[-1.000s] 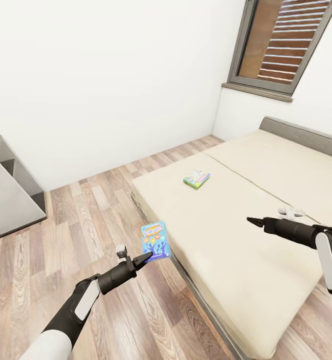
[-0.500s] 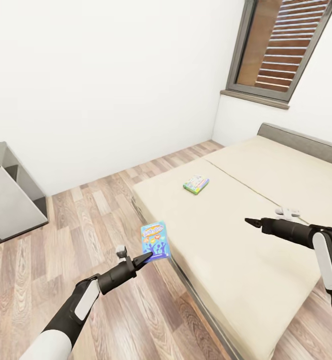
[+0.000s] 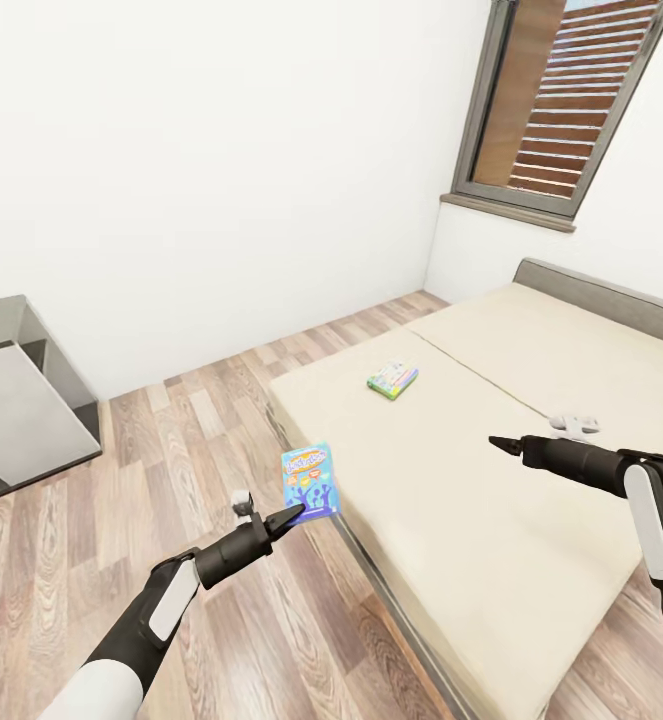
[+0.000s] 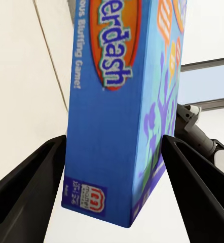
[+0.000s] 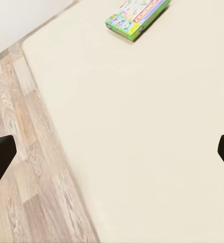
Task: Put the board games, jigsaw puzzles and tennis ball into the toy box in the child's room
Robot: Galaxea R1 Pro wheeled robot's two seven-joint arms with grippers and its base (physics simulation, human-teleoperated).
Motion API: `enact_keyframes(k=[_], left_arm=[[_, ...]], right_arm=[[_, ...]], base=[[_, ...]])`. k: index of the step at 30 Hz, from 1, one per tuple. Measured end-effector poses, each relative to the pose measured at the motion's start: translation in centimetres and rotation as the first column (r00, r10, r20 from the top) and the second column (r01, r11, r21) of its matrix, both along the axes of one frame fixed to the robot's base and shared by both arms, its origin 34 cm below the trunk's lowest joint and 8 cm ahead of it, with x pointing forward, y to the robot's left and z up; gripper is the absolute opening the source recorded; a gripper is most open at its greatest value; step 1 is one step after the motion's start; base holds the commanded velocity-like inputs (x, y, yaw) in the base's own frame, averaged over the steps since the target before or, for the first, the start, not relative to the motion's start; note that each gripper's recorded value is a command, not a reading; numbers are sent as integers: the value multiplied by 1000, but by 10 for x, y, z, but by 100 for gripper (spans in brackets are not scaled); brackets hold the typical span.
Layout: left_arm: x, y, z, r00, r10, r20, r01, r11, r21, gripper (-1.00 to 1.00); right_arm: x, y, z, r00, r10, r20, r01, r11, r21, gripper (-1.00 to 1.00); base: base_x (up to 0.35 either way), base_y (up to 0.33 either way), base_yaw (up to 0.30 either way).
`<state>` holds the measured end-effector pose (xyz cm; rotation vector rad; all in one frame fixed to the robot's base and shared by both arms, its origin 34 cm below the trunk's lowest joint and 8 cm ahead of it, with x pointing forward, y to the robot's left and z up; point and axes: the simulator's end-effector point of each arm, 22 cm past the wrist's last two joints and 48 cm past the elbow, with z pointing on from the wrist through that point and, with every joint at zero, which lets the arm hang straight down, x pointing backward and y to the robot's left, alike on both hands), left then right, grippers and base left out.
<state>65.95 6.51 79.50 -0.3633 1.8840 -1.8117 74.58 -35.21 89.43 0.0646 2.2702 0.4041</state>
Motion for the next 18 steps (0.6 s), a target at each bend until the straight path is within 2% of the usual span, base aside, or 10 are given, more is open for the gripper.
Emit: enact_keyframes(k=[18], left_arm=[[1,1,42,1000,2,24,-1,1000,-8,-100]], right_arm=[[-2,0,43,1000,0,28,0,1000,0,100]], base=[[0,0,152]])
